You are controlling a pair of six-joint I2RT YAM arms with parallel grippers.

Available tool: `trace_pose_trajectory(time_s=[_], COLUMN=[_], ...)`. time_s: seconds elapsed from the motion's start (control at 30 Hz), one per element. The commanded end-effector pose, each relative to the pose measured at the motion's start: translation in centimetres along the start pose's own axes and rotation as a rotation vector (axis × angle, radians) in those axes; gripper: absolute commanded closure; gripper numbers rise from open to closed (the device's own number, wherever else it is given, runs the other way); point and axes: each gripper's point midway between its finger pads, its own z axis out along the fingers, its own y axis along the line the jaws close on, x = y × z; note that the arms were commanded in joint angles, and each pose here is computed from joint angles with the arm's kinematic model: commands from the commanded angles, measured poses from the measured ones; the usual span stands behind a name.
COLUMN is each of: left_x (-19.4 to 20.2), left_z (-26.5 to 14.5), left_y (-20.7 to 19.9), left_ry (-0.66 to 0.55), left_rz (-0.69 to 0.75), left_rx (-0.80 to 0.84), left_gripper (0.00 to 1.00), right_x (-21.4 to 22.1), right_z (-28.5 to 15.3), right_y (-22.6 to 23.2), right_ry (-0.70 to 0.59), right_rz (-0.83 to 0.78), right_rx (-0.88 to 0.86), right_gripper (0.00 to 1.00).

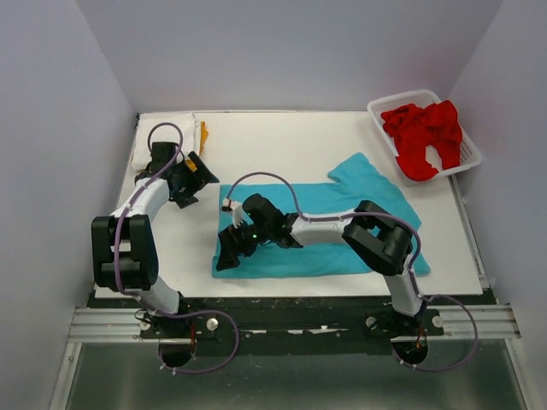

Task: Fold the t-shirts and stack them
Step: Fold the flattened tshirt in 1/3 of the way

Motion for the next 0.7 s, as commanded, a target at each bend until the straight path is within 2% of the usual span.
trace_pose_trajectory(time_s=[0.0,0.13,0.33,0.47,0.57,0.67], left_x=[-0.1,0.1,0.8,1.3,2.3,4.6], left_z=[-1.6,-2.2,-2.7,-3.7,-4.8,-6.1], left_y=[0.4,0.8,1.7,1.6,1.0,0.8], left_ry=[-0.019,-0.032,-0.029,-0.043,-0.044,-0.022], left_rz=[-0.002,0.001,-0.009,-0.007,-0.012,-0.006], left_rx=[0.012,-0.005,-0.017,-0.001,0.042,0.080], left_gripper=[0.02,0.02,0.01,0.01,0.01,0.01], right_x=[-2.6,-5.6,-9.6,-11.1,-11.8,-8.7], right_z=[1.5,2.6,1.5,-3.3,-8.6,-14.2], right_y=[-1.3,-4.7,-4.1,-3.7,-4.3,-6.2], right_ry=[-0.079,-0.184,-0.299,-0.403,-0.503,-0.534], right_rz=[-0.014,-0.027,-0.048,-0.061,0.018,0.155], right_rx=[0.064,0.226,0.276,0.396,0.521,0.654], right_gripper=[0.00,0.00,0.00,0.00,0.00,0.00])
